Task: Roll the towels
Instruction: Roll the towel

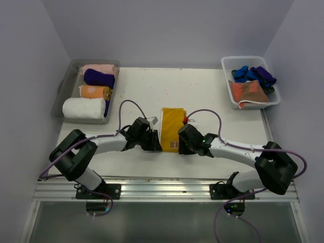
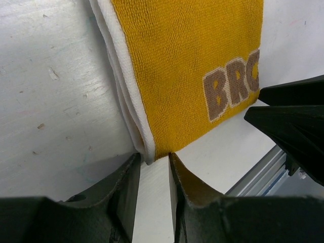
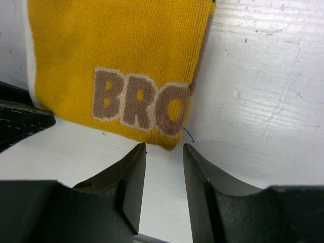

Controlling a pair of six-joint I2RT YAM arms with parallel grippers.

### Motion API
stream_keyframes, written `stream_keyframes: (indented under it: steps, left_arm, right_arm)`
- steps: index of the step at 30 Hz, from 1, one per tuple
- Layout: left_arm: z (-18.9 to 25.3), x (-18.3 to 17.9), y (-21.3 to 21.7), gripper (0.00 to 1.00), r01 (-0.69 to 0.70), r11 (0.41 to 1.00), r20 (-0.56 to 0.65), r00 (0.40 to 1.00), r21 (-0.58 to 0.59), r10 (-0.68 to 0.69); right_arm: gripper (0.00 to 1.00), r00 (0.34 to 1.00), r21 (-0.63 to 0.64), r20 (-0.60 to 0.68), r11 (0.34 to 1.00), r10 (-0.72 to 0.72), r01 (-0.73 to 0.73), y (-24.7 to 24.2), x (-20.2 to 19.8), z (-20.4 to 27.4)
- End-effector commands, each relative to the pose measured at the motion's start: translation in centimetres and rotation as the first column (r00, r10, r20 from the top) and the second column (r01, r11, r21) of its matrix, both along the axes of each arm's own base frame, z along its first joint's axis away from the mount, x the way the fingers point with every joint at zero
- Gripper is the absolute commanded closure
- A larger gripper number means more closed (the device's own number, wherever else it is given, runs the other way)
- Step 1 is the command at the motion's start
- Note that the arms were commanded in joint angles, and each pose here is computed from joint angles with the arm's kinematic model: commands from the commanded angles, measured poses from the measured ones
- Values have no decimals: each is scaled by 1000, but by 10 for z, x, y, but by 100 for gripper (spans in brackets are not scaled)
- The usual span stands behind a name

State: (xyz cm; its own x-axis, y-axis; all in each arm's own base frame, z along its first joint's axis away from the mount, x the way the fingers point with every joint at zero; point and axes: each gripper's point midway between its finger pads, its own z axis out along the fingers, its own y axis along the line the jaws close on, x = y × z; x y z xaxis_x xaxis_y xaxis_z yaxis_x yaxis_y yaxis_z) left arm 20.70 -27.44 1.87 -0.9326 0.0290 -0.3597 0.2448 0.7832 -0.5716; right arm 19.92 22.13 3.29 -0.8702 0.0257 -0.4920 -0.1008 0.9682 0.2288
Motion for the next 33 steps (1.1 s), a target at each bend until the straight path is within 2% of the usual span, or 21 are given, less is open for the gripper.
stream_keyframes:
  steps: [1, 5, 10, 12, 16, 17, 20, 26, 33]
  left_arm:
    - [-20, -9, 13, 67, 9, 996, -32, 999, 91, -6]
    - [-19, -9, 11, 74, 10, 996, -32, 999, 88, -7]
    - [-19, -9, 9, 93, 4, 997, -36, 999, 83, -2]
    - [-19, -8, 8, 100, 3, 997, -37, 999, 83, 0]
    - [-14, -7, 7, 100, -6, 997, -35, 999, 79, 9]
    - [-11, -6, 6, 100, -8, 997, -33, 999, 74, 11]
    - [1, -2, 3, 100, -21, 998, -15, 1000, 58, 22]
    - [27, 9, -1, 100, -43, 998, 22, 999, 41, 42]
    - [48, 18, -4, 100, -57, 997, 51, 997, 43, 54]
  right_arm:
    - [60, 999, 3, 52, 1000, -6, 6, 3, 11, 15]
    - [60, 999, -10, 38, 1000, -9, 9, 3, 11, 5]
    - [61, 1000, -14, 22, 1000, -1, 2, 6, 10, -8]
    - [65, 1000, 0, 18, 1000, 9, -9, 12, 12, -11]
    - [80, 1000, 4, 22, 1000, 11, -11, 17, 16, -7]
    - [86, 1000, 3, 26, 1000, 8, -9, 16, 17, -6]
    - [93, 999, -16, 40, 1000, 1, -1, 12, 18, 0]
    - [99, 997, -16, 79, 1000, -18, 19, 7, 23, 19]
    - [98, 992, -9, 119, 1000, -26, 27, 5, 27, 39]
